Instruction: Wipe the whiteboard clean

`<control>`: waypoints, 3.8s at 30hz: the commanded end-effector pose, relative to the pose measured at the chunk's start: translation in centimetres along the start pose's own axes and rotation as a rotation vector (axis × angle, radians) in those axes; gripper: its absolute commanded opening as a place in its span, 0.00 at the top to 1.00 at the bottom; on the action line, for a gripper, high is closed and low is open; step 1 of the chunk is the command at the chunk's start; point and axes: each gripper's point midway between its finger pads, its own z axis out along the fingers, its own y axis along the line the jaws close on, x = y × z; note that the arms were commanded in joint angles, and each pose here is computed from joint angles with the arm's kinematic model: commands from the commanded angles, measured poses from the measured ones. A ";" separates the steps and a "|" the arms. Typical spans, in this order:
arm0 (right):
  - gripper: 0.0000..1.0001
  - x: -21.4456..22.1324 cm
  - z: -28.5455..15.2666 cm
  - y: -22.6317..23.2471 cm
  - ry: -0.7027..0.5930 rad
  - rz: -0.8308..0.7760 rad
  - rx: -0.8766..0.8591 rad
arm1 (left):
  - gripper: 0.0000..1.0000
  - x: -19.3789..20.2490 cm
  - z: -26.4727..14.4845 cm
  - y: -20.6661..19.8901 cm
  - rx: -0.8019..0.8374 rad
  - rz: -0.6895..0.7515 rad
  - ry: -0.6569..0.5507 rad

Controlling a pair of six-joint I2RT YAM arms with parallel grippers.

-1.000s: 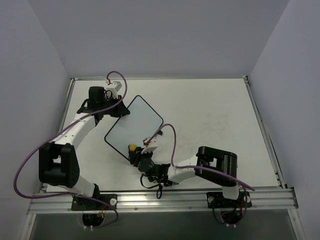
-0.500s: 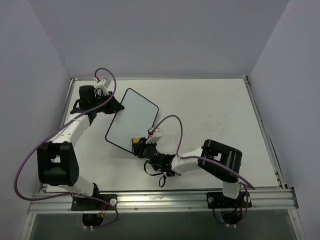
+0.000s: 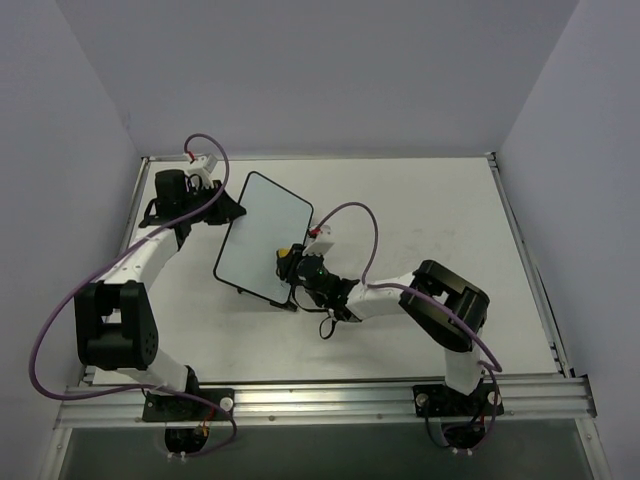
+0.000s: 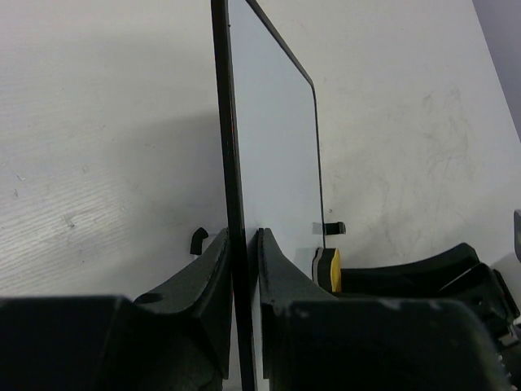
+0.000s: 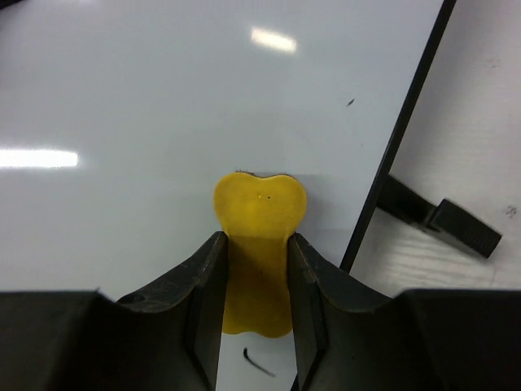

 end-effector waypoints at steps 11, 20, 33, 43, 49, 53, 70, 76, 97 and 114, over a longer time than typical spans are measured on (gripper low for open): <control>1.00 3.1 2.8 -5.7 0.196 -0.097 0.107 | 0.98 -1.1 -0.1 -1.6 0.070 0.082 -0.028; 1.00 4.7 1.8 -5.1 0.237 -0.095 0.045 | 0.98 -1.0 0.3 -1.1 0.040 0.065 -0.017; 1.00 5.4 1.9 -3.1 0.265 -0.122 0.004 | 0.66 0.1 1.1 -1.3 0.023 0.037 0.059; 1.00 6.3 2.1 -3.1 0.282 -0.121 -0.002 | 0.47 2.6 0.7 -1.6 0.050 -0.015 0.140; 1.00 6.4 2.1 -2.9 0.285 -0.121 -0.008 | 0.62 3.7 0.4 -1.6 0.049 -0.033 0.194; 1.00 6.3 2.2 -2.8 0.284 -0.120 -0.013 | 0.68 4.0 0.3 -1.6 0.054 -0.041 0.207; 1.00 3.9 1.4 -2.1 0.250 -0.143 -0.008 | 0.98 0.6 -0.8 -4.3 0.138 -0.052 0.172; 1.00 2.3 1.3 -1.2 0.230 -0.148 -0.016 | 0.98 -1.5 -1.5 -5.2 0.155 -0.067 0.138; 1.00 -3.5 1.6 0.7 0.145 -0.113 -0.032 | 0.98 -4.8 -3.7 -4.2 0.162 -0.185 0.094; 1.00 -7.2 0.4 1.4 0.101 -0.115 -0.032 | 0.98 -3.0 -5.5 -4.4 0.154 -0.225 0.130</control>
